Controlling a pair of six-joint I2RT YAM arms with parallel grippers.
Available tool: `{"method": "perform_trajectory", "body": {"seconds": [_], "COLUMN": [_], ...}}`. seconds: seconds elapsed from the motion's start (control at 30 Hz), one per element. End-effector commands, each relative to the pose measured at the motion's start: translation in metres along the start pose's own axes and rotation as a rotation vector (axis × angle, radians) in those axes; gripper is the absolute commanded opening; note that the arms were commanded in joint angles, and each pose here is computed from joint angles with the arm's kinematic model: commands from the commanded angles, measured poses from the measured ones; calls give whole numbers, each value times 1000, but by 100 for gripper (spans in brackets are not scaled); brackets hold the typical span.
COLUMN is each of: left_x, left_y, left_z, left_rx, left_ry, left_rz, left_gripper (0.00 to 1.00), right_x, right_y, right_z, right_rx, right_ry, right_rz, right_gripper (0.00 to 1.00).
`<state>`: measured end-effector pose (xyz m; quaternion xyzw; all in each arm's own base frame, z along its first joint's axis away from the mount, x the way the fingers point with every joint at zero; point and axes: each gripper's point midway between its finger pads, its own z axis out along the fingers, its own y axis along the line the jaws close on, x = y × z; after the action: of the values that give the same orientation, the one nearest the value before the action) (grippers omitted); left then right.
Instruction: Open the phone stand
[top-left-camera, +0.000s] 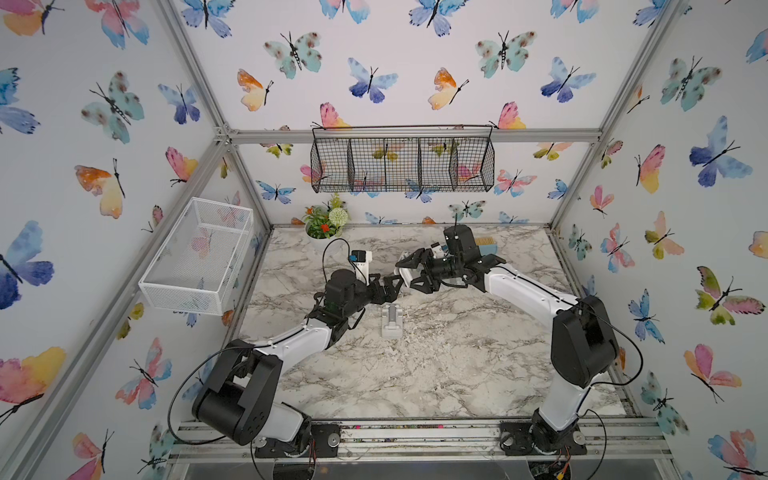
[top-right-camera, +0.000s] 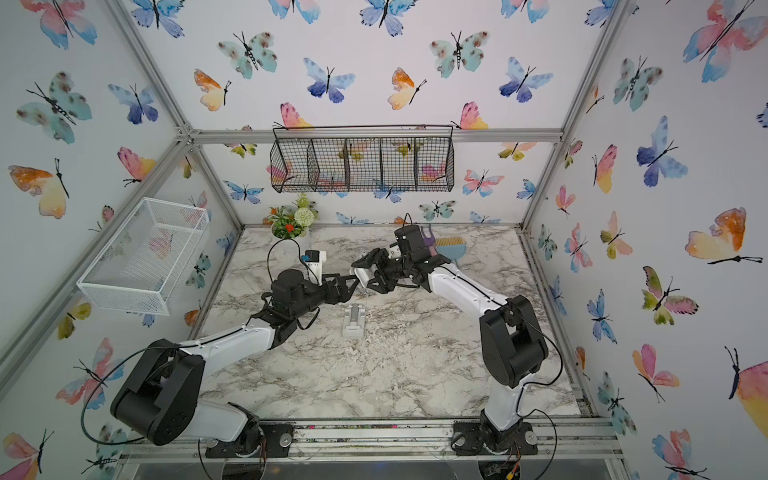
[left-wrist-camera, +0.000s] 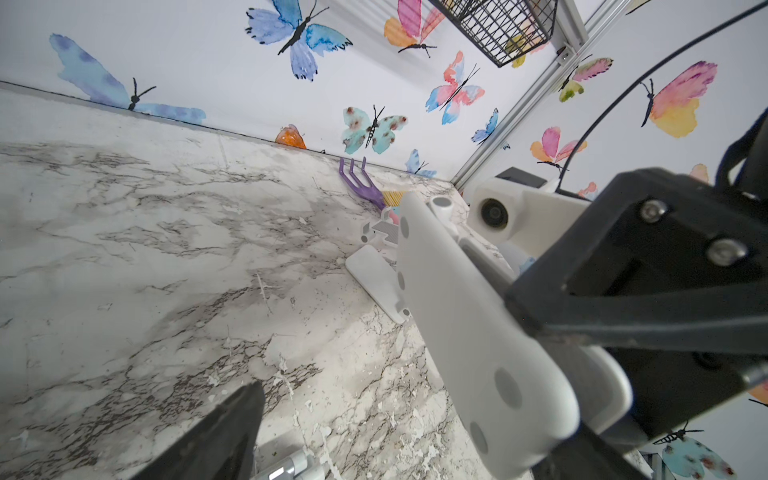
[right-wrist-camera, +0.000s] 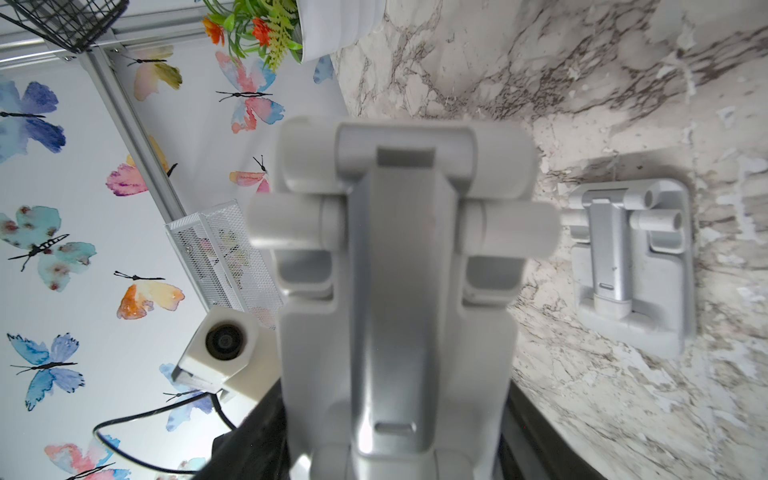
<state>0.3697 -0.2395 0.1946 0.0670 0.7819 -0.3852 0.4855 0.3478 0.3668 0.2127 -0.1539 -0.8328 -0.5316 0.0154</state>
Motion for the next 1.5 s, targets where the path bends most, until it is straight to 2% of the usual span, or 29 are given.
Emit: {"method": "perform_trajectory", "body": {"seconds": [0.0,0.43,0.53,0.7,0.83,1.03,1.1,1.3,1.47], "left_x": [-6,-6,-2,4,10,16,18,17,13], "left_y": [6,-11,-19,-32,-39,-46,-47,-47,-30], "left_z": [7,23,26,27,25,20,18,12,8], "left_rx": [-28,40,84,152,191,230,233,215,110], "left_ry": [-28,-50,-36,-6,24,60,71,72,49], "left_rz": [-1,-12,-13,-15,-16,-11,-7,17,50], "left_gripper": [100,98,89,55,38,6,0,0,0], "right_x": [16,37,40,39,37,34,33,30,32], "right_y": [30,34,31,26,27,29,28,27,33], "right_z": [-11,11,15,18,22,27,28,28,23], "right_rx": [-96,-141,-136,-140,-145,-146,-142,-127,-132], "right_ry": [40,114,130,133,140,145,141,127,122], "right_rz": [-52,-27,-25,-19,-31,-54,-56,-67,-65], "right_gripper": [22,21,20,20,19,19,19,20,8]}}
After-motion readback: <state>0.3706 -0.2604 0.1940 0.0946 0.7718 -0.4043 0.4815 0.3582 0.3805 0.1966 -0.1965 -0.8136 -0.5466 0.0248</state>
